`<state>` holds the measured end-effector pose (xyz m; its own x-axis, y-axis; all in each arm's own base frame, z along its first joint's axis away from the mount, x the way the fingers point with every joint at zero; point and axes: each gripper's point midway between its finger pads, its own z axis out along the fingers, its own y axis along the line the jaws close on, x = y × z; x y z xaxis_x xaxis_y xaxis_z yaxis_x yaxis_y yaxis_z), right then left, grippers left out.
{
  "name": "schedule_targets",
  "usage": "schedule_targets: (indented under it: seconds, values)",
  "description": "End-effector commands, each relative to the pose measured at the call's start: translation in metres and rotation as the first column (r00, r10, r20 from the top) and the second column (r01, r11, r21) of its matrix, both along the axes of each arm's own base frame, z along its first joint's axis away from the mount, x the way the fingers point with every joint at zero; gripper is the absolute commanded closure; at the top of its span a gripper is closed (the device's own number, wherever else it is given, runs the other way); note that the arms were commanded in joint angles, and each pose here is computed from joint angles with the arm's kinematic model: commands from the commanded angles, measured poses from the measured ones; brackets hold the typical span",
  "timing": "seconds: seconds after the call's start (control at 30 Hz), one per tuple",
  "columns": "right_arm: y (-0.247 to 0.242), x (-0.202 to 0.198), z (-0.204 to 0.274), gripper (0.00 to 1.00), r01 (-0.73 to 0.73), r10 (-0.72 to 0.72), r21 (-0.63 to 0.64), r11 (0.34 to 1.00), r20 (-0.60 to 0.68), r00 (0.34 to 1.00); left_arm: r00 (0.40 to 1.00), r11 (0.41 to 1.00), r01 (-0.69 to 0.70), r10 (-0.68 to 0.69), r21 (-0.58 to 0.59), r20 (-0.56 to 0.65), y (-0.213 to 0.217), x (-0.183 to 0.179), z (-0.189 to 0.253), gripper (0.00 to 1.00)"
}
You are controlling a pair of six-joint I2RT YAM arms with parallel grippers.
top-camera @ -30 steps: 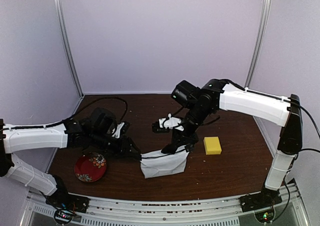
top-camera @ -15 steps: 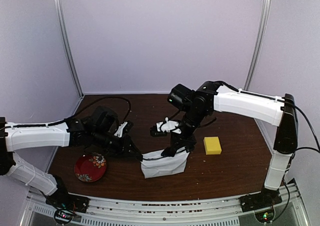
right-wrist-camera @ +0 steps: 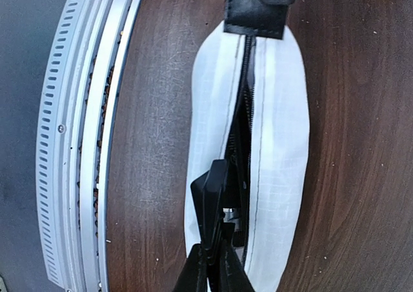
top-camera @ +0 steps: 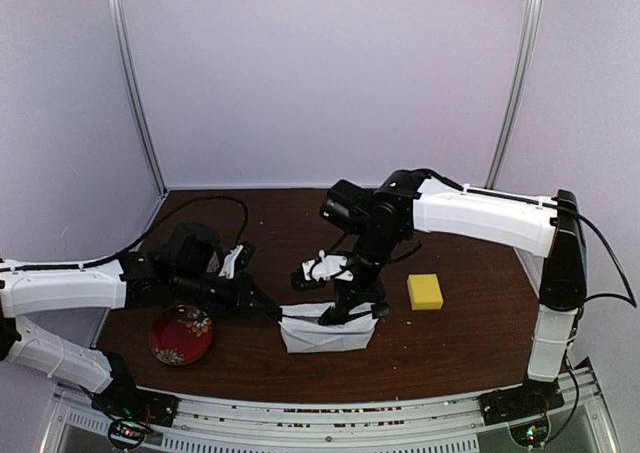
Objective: Sort the hair-cutting tools
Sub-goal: Pick up the handle of the kit bag, then place the comb in the kit bag.
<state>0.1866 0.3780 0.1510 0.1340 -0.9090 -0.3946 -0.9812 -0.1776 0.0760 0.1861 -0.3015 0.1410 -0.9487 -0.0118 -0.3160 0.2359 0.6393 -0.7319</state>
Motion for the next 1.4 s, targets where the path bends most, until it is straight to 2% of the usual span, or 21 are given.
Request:
schedule_targets:
  seconds: [0.0, 0.43, 0.73, 1.07, 1.2, 1.37]
  values:
    - [-0.004, -0.008, -0.006, 1.0, -0.03, 0.031, -0.049, 0.998, 0.017, 0.999, 0.994, 0.993, -0.036, 0.046, -0.108, 0.099, -0.004, 0.01, 0.028, 1.0]
    - [0.005, 0.041, -0.01, 1.0, 0.176, -0.159, -0.074, 0.982, 0.196, 0.968, 0.997, 0.995, -0.008, 0.015, -0.097, 0.078, -0.007, 0.005, 0.015, 1.0]
    - [0.008, 0.025, -0.038, 1.0, 0.16, -0.139, -0.109, 0.981, 0.179, 0.974, 0.996, 0.996, -0.024, 0.031, -0.081, 0.088, -0.005, 0.008, 0.012, 1.0]
    - [0.039, 0.014, -0.029, 1.0, 0.132, -0.133, 0.01, 0.991, 0.094, 0.987, 0.993, 0.995, -0.039, 0.048, -0.087, 0.107, -0.003, 0.011, 0.015, 1.0]
    - [0.044, 0.014, -0.042, 1.0, 0.133, -0.132, -0.007, 0.991, 0.075, 0.988, 0.992, 0.995, -0.046, 0.055, -0.085, 0.112, 0.0, 0.011, 0.016, 1.0]
    - [0.037, 0.016, -0.044, 0.88, 0.169, -0.167, -0.023, 0.985, 0.074, 0.983, 0.99, 0.995, -0.06, 0.07, -0.082, 0.119, 0.004, 0.01, 0.016, 1.0]
